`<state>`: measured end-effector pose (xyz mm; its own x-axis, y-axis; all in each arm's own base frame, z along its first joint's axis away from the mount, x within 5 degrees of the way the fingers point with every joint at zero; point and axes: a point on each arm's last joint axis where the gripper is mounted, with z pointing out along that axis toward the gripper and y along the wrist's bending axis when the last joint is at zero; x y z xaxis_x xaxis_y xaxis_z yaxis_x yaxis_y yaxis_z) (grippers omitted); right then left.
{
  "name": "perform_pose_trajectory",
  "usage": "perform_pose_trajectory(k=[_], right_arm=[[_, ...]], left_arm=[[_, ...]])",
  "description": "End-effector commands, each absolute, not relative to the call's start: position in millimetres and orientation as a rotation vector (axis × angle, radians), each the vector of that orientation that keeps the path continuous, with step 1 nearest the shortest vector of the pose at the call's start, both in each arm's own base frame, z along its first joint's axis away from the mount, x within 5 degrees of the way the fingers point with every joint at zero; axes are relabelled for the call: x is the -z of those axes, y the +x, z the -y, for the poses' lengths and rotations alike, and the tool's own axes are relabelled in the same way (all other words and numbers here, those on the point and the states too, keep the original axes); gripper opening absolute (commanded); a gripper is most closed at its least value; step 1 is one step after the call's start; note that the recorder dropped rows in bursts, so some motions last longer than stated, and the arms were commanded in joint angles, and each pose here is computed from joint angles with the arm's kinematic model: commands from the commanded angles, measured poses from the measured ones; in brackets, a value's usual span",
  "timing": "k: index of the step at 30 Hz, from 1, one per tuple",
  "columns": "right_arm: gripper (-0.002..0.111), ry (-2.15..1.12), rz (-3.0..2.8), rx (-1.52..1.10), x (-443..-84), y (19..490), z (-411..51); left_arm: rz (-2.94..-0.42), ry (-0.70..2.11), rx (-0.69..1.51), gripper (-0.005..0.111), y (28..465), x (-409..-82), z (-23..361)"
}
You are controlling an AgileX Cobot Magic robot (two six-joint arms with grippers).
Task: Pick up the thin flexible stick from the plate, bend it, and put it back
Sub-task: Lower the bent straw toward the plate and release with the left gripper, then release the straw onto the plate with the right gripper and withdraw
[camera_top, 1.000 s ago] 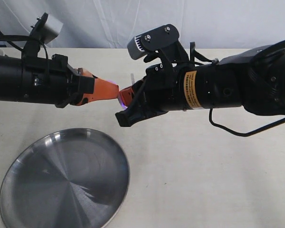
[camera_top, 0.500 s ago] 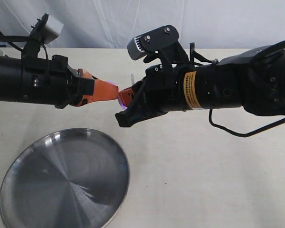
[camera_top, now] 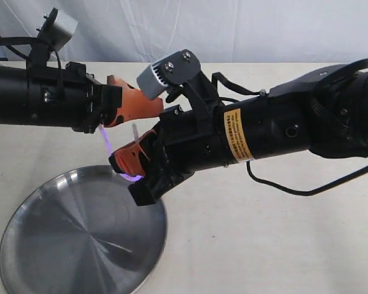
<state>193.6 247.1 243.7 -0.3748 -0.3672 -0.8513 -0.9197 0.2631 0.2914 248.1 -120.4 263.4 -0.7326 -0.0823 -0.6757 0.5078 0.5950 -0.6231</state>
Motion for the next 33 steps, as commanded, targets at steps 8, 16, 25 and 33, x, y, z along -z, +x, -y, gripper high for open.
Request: perform_pose_trajectory(k=[8,16,25,33], right_arm=[[-0.001,-1.143,-1.909,-1.032,-242,196,-246],[-0.001,-1.076,-1.952,-0.956,-240,202,-243],[-0.001,-0.976,-2.056,-1.025,-217,216,-257],[-0.001,-0.938,-2.107,-1.199,-200,245,-294]], left_arm=[[-2.207,0.020,0.894,0.047,271,-257,60],[-2.251,-0.025,0.773,0.000,272,-251,25],[-2.205,-0.030,0.749,0.000,264,-265,14],[-2.164,0.028,0.744,0.000,253,-280,17]])
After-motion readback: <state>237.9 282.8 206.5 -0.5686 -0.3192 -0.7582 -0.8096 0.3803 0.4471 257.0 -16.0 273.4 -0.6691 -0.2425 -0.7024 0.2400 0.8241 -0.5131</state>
